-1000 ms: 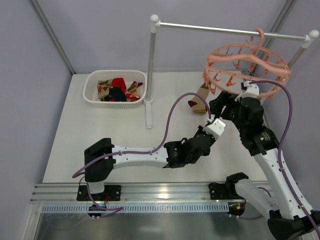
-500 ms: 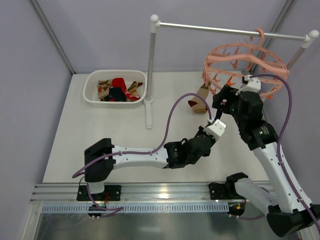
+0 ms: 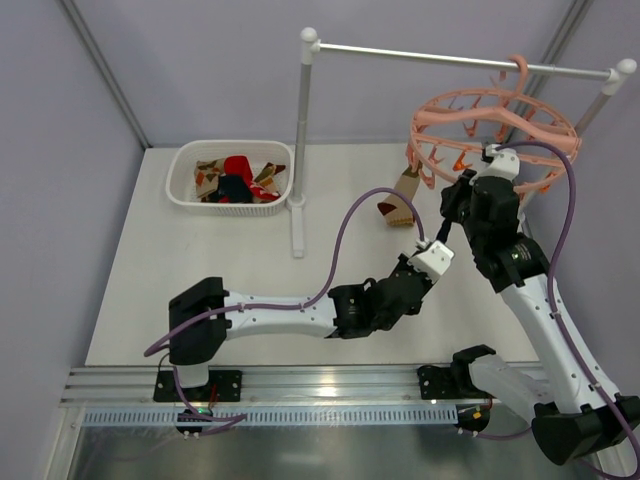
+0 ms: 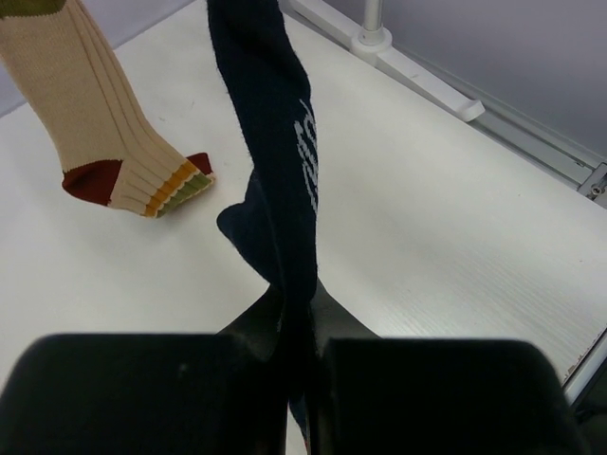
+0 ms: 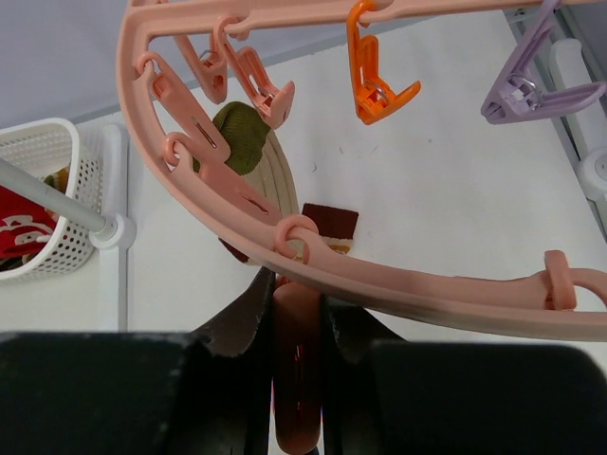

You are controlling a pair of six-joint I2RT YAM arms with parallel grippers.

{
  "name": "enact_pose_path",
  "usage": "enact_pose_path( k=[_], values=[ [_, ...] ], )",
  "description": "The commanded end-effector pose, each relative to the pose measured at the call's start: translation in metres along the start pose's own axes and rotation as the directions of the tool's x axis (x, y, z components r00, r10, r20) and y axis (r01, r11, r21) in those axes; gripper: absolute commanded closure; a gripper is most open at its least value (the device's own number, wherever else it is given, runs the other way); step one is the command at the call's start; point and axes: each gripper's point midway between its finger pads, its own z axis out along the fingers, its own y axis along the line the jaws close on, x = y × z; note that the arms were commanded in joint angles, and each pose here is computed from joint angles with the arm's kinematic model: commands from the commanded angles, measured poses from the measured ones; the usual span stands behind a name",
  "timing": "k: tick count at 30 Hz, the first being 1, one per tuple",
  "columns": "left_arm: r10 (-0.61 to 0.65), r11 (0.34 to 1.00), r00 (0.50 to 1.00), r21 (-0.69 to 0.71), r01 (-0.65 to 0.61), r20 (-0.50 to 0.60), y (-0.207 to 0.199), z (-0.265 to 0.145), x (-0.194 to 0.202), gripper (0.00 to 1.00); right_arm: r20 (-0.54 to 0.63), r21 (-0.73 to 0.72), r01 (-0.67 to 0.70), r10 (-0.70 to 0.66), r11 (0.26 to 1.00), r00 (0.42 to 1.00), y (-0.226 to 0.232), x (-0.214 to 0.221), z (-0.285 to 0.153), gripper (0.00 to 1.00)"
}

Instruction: Remove the socks clipped to the hanger

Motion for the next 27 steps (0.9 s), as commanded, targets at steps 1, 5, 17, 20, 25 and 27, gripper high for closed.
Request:
enact_pose_path(
  k=[1,5,17,20,25,27],
  values=[
    [-0.04,0.999,0.999,0.018,0.039,0.035,-0.006,-0.004,-0.014,1.0,0.098,-0.013,-0.02,0.021,1.0,0.995,0.005,-0.031,-0.008,0.96],
    [-0.035,0.999,0.999,0.014,0.035,0.025,-0.007,-0.002,-0.009,1.0,0.113,-0.009,-0.019,0.02,1.0,0.993,0.004,-0.035,-0.011,0.96],
    [-0.056,0.998,0.998,-0.039,0.055,-0.012,0.008,-0.007,0.014,1.0,0.132,0.0,-0.022,0.022,1.0,0.991,0.0,-0.036,-0.014,0.85],
    [-0.096,0.995,0.995,-0.028,0.095,-0.041,0.021,-0.007,0.026,1.0,0.132,-0.02,-0.024,0.026,1.0,0.991,0.0,-0.032,-0.018,0.36],
    [-0.206,0.977,0.977,-0.073,0.201,-0.058,0.058,-0.002,0.038,1.0,0.117,-0.024,-0.014,0.017,1.0,0.993,-0.006,-0.017,-0.026,0.07],
    [-0.224,0.97,0.973,-0.11,0.217,-0.057,0.08,-0.003,0.041,1.0,0.114,-0.018,-0.013,0.015,1.0,0.993,-0.013,-0.007,-0.031,0.05]
  ],
)
